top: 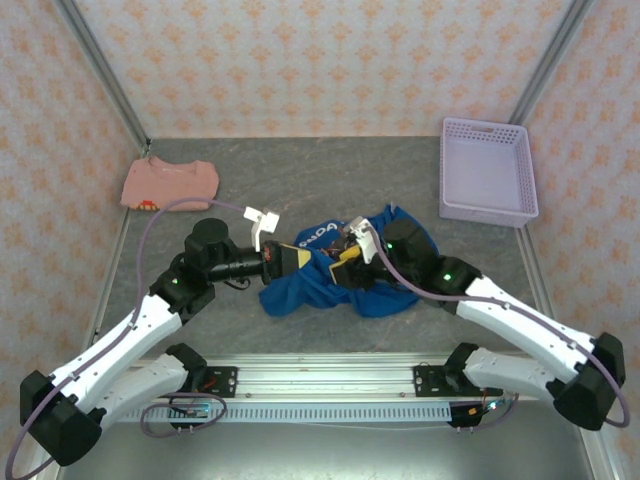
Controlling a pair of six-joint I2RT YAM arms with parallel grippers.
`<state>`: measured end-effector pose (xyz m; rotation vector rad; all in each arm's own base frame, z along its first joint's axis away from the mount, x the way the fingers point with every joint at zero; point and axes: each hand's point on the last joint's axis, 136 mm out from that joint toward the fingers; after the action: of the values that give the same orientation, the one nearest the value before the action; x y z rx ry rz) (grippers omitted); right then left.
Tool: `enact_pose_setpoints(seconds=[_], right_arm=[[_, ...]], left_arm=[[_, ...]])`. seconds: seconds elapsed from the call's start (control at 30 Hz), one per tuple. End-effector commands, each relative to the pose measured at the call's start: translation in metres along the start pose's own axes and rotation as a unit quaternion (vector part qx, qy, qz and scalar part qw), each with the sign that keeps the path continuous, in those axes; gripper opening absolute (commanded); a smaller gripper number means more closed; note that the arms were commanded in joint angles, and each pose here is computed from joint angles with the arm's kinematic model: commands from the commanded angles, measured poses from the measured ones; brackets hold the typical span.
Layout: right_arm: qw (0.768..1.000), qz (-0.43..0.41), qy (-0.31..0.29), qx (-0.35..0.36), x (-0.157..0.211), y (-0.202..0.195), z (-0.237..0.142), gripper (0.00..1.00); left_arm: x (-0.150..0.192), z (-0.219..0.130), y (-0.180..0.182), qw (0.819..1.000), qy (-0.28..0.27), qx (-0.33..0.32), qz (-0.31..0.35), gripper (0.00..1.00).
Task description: Fold the inside-out t-shirt
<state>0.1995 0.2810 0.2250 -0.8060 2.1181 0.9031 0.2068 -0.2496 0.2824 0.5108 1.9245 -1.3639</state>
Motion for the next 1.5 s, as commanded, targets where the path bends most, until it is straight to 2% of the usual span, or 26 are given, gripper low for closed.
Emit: enact_pose_setpoints(seconds=[0.0, 0.07, 0.1, 0.23, 0.3, 0.4, 0.47, 0.57, 0.8, 0.93, 1.1, 1.17, 1.3, 1.4, 1.47], right_arm=[[0.999, -0.016, 0.003, -0.030, -0.010, 0.010, 0.013, 0.23], [0.998, 0.001, 0.005, -0.064, -0.009, 0.020, 0.013, 0.04], [0.996, 0.012, -0.002, -0.083, -0.009, 0.026, 0.011, 0.00], [0.978, 0.079, -0.063, -0.185, -0.031, 0.047, -0.011, 0.00], [0.966, 0.108, -0.089, -0.216, -0.042, 0.050, -0.017, 0.00], [0.956, 0.131, -0.113, -0.235, -0.053, 0.050, -0.018, 0.00], [0.956, 0.142, -0.122, -0.224, -0.055, 0.043, -0.013, 0.00], [0.956, 0.160, -0.138, -0.206, -0.059, 0.033, -0.009, 0.00], [0.957, 0.180, -0.143, -0.175, -0.061, 0.019, 0.001, 0.00], [0.958, 0.188, -0.140, -0.162, -0.061, 0.013, 0.006, 0.00], [0.959, 0.191, -0.141, -0.156, -0.064, 0.011, 0.007, 0.00], [0.959, 0.191, -0.142, -0.155, -0.064, 0.011, 0.007, 0.00], [0.958, 0.191, -0.148, -0.154, -0.064, 0.011, 0.003, 0.00], [0.957, 0.188, -0.155, -0.159, -0.065, 0.013, -0.001, 0.00], [0.957, 0.187, -0.156, -0.161, -0.064, 0.014, -0.002, 0.00]], left_arm=[[-0.008, -0.005, -0.010, 0.999, -0.005, 0.003, 0.033, 0.00], [-0.009, -0.007, -0.004, 0.999, -0.010, -0.021, 0.032, 0.00], [-0.010, -0.009, 0.004, 0.999, -0.014, -0.043, 0.031, 0.00], [-0.009, -0.024, 0.057, 0.981, -0.023, -0.192, 0.017, 0.00], [-0.006, -0.028, 0.074, 0.972, -0.019, -0.233, 0.013, 0.01], [0.001, -0.037, 0.097, 0.952, 0.012, -0.305, 0.003, 0.33], [0.006, -0.042, 0.101, 0.943, 0.033, -0.332, 0.006, 0.45], [0.010, -0.047, 0.093, 0.938, 0.041, -0.342, 0.026, 0.54], [0.012, -0.067, 0.073, 0.929, 0.040, -0.365, 0.053, 0.66], [0.008, -0.063, 0.052, 0.941, 0.032, -0.330, 0.065, 0.64], [0.023, -0.023, 0.026, 0.963, 0.080, -0.250, 0.066, 0.45], [0.030, -0.011, 0.029, 0.961, 0.098, -0.251, 0.058, 0.44], [0.037, -0.004, 0.062, 0.940, 0.115, -0.318, 0.037, 0.48], [0.041, 0.014, 0.074, 0.941, 0.125, -0.315, 0.022, 0.51], [0.040, 0.026, 0.080, 0.945, 0.122, -0.304, 0.009, 0.40]])
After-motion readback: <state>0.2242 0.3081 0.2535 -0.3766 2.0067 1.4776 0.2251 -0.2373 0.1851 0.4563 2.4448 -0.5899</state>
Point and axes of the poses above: each hand's point on the last joint's axis, 136 mm out from that joint toward the fingers, its own z axis out along the fingers, its own y axis along the line the jaws close on, x = y × z, and after that the axes turned 4 degrees about z, right-handed
